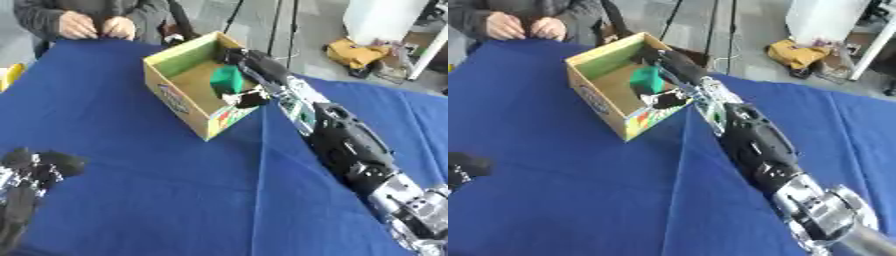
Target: Pick up objects on the table and place them in the box.
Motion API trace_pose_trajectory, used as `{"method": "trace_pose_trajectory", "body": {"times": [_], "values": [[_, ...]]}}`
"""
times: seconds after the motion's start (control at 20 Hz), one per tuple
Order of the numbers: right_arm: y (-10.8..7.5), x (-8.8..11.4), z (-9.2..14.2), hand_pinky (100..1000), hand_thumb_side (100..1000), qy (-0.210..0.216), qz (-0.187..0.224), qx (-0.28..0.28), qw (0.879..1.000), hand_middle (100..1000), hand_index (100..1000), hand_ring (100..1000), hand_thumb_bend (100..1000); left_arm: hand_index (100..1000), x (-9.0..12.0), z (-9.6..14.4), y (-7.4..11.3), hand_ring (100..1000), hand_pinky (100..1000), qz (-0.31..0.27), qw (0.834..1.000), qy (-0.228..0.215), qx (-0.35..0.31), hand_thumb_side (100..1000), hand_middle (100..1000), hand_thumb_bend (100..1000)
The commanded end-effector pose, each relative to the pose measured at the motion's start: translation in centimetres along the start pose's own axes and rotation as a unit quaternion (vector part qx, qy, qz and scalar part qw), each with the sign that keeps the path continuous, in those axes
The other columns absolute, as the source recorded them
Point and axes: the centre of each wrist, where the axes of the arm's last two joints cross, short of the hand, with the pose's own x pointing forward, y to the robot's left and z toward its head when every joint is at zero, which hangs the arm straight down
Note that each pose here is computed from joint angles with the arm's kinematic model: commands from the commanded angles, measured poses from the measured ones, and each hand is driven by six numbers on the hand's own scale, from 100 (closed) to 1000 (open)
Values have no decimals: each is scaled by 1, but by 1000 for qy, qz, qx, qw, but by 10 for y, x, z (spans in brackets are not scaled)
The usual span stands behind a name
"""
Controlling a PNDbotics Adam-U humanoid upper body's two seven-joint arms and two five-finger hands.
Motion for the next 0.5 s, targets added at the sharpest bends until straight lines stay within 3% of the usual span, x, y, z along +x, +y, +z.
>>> {"method": "trace_pose_trajectory", "body": {"times": [0.05,0.3,0.35,0.4,0.5], "values": [[-8,-6,1,838,321,-5,15,6,1000,876,909,978,109,689,9,-6,-1,773,822,-5,1000,-18,-9,1000,610,249],[-11,-3,-2,880,336,-20,10,6,1000,907,911,1000,100,688,8,-6,-1,773,822,-4,1000,-15,-9,1000,606,250],[-12,-2,-3,876,383,-22,8,4,1000,898,912,1000,100,688,8,-6,-1,773,823,-4,1000,-15,-9,1000,605,256],[-12,-2,-3,871,336,-23,6,3,1000,889,911,994,100,688,7,-5,-1,774,823,-3,1000,-14,-9,1000,605,249],[-14,1,-4,854,330,-27,-2,-5,1000,869,907,954,100,688,6,-4,-1,773,822,-2,1000,-12,-7,1000,604,249]]}}
